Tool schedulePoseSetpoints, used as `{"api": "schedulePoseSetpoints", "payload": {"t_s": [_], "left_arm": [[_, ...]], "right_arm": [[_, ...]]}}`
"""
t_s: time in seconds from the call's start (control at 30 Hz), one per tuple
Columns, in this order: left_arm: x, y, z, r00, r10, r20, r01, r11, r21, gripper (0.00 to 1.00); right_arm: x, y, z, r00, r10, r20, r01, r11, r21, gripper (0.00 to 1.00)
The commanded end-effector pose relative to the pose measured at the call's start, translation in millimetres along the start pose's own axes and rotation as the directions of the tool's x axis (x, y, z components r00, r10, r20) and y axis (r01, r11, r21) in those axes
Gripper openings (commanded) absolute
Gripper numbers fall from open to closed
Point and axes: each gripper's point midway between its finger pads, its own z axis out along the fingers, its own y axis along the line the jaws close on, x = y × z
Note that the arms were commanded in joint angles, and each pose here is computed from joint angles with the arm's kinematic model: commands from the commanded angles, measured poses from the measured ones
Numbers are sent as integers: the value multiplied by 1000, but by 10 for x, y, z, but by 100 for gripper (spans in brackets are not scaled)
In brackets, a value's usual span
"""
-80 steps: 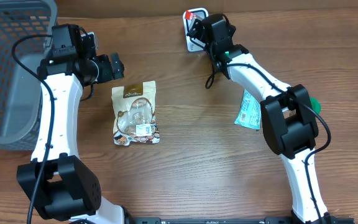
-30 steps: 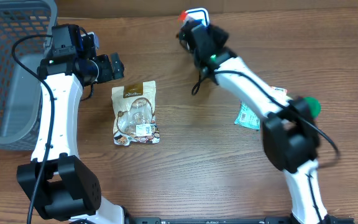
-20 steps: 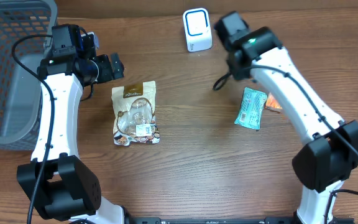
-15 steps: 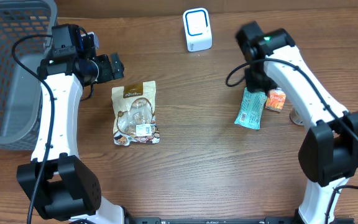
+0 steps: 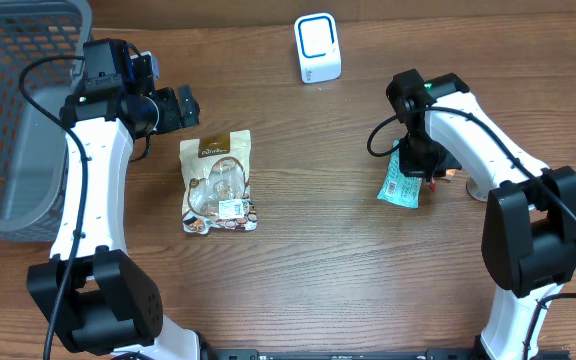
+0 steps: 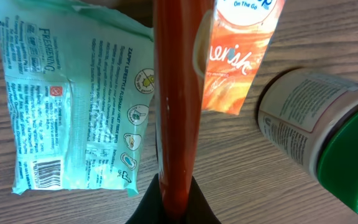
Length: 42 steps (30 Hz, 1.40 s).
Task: Scan the item barcode
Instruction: 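Move the right gripper left over the PanTree snack bag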
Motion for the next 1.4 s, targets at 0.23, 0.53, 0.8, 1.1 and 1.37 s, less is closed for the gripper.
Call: {"api": "schedulePoseSetpoints", "payload": {"t_s": [0.23, 0.53, 0.8, 1.1, 1.37], "left_arm": [[-17, 12, 0, 1000, 4, 4, -4, 1000, -6, 100], [-16, 12, 1, 1000, 4, 3, -3, 1000, -6, 100], [-16, 12, 1, 1000, 4, 3, -3, 1000, -6, 100], [-17, 19, 1, 1000, 2, 4, -2, 1000, -7, 100], [-16, 12, 1, 1000, 4, 3, -3, 1000, -6, 100]], "right_arm": [[60, 7, 64, 1000, 4, -18, -4, 1000, 7, 40], [57, 415, 21, 999, 9, -45, -18, 977, -214, 57], [59, 1484, -370, 992, -106, 66, 124, 823, -554, 59], [242, 2839, -970, 906, -117, 407, 365, 702, -611, 59], [576, 3629, -1071, 729, -129, 673, 533, 723, -439, 72]]}}
